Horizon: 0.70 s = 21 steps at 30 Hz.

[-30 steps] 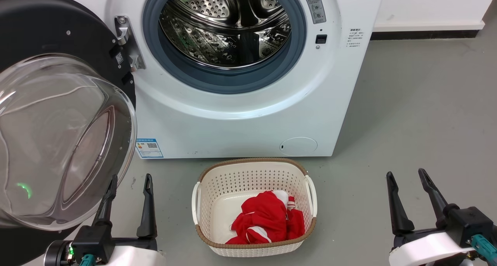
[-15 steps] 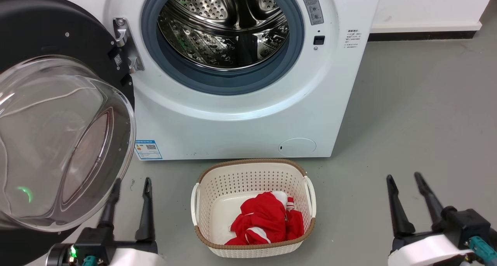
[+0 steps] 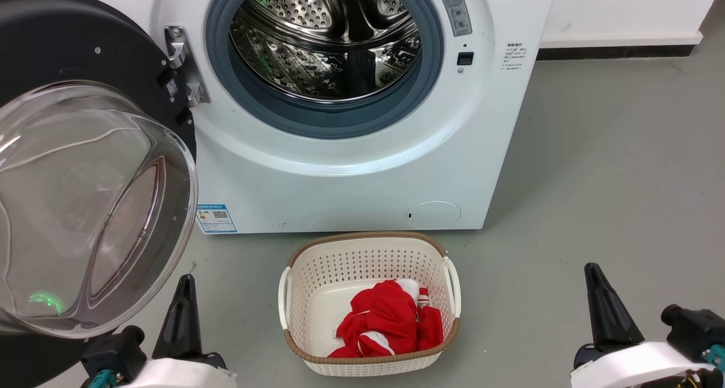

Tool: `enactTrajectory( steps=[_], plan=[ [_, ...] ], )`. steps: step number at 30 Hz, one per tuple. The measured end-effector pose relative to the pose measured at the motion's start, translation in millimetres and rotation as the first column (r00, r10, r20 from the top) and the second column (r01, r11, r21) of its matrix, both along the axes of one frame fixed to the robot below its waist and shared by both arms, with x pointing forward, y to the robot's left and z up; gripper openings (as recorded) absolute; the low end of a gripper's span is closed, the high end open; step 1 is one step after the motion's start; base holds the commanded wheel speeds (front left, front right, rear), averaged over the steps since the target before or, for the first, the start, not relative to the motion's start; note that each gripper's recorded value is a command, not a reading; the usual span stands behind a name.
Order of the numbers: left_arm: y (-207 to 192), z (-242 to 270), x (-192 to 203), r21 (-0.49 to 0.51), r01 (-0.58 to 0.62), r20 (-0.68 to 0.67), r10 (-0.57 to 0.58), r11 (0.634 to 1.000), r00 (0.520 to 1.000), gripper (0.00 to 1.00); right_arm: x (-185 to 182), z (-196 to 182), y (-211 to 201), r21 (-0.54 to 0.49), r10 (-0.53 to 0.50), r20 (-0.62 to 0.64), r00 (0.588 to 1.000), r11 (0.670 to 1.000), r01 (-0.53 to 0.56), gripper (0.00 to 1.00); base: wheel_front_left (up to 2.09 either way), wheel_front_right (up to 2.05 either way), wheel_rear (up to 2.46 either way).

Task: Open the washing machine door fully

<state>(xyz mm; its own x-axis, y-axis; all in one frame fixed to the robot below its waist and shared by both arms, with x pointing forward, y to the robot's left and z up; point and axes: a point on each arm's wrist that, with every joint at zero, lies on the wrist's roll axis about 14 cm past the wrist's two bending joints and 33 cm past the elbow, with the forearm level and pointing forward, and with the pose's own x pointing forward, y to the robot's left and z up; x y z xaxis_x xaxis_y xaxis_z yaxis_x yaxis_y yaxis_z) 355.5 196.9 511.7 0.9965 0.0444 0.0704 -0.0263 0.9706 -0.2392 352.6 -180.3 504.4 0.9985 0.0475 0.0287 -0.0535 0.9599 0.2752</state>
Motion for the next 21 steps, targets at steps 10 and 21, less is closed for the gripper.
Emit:
enactTrajectory(
  steps=[10, 21],
  plan=[
    [2.7, -4.8, 3.8, -0.185, -0.009, -0.024, 0.005, 0.983, 1.0, 0.0, 5.0, -1.4, -4.1, 0.18, -0.015, -0.019, 1.0, 0.984, 0.018, 0.0, 0.0, 0.0, 0.0],
    [4.6, -9.7, 8.0, -0.359, -0.017, -0.047, 0.0, 0.933, 0.999, 0.0, 10.2, -1.4, -7.5, 0.348, -0.022, -0.034, 0.999, 0.937, 0.032, 0.0, 0.0, 0.0, 0.0]
  ],
)
